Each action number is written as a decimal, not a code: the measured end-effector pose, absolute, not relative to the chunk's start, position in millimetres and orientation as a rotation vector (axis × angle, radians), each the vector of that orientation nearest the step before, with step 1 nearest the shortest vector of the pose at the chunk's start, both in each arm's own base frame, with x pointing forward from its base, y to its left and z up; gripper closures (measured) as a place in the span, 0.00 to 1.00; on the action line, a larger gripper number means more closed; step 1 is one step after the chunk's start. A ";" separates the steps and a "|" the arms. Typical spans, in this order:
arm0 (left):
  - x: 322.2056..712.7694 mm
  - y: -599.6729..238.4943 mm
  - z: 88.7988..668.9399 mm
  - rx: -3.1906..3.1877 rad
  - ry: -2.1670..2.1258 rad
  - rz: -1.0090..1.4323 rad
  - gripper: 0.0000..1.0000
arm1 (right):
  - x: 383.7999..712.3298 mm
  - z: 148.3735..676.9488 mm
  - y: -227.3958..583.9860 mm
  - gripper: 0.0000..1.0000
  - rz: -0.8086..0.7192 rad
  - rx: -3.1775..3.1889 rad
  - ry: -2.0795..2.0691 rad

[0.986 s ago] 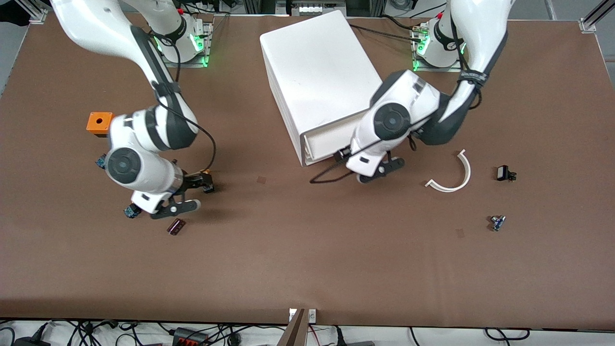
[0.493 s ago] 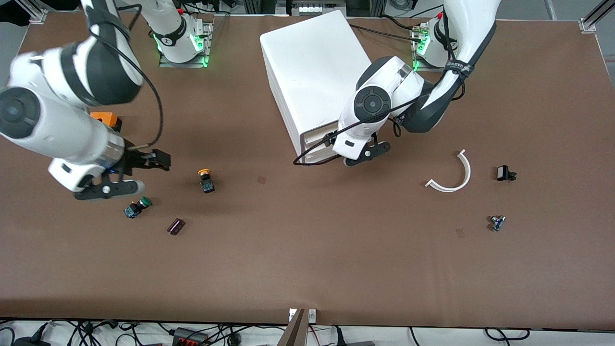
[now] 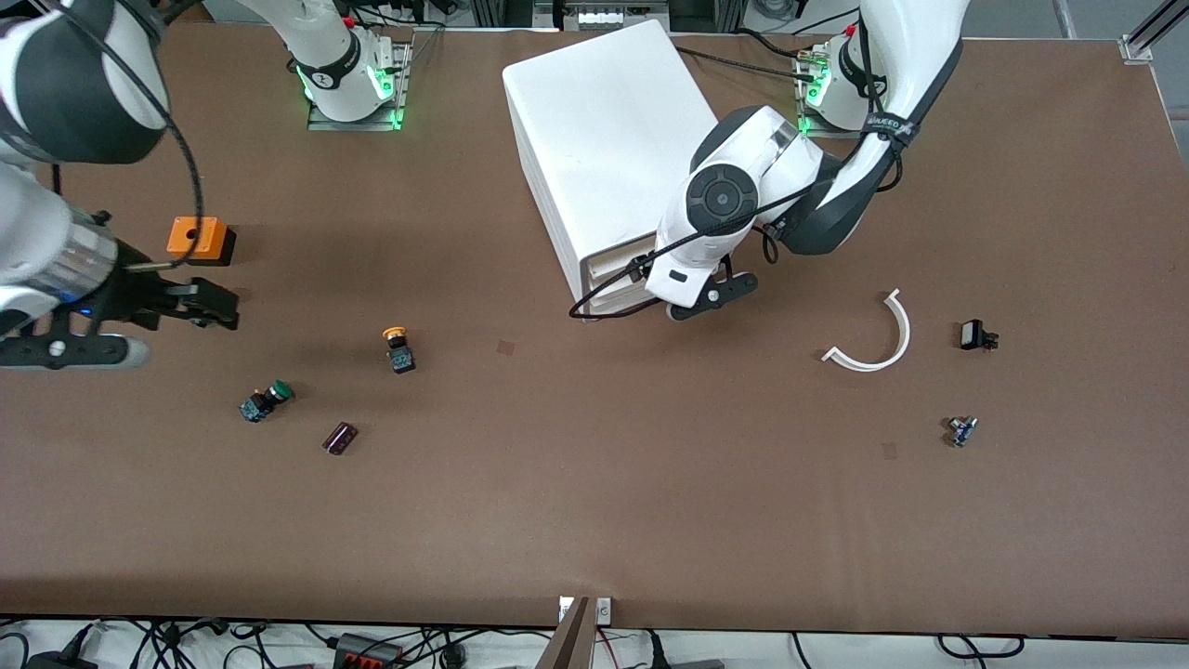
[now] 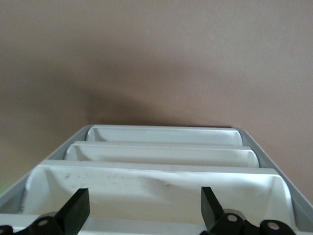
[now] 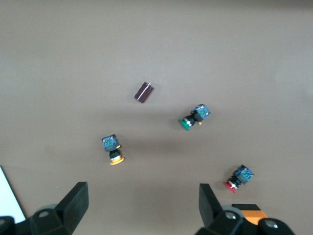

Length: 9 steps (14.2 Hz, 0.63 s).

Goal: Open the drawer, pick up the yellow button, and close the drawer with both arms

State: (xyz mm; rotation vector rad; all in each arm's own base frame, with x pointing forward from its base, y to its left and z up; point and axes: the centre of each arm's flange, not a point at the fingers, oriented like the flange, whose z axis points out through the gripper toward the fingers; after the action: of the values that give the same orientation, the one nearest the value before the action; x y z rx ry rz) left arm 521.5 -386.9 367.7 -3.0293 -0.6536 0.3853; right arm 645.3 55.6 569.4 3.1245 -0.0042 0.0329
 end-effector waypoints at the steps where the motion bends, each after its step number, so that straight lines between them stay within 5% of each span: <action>1: 529.7 -377.5 381.0 -3.017 -0.641 0.318 0.00 | 643.1 579.9 42.6 0.00 0.058 3.127 -0.035; 9: 623.1 -206.9 498.0 -3.079 -0.386 0.147 0.00 | 627.4 618.1 -36.6 0.00 0.148 3.148 -0.210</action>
State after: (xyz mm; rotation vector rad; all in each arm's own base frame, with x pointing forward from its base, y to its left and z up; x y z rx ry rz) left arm 623.1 -206.9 498.0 -3.0791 -0.3860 0.1471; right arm 627.4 -36.6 618.1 3.1485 -0.2096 0.1478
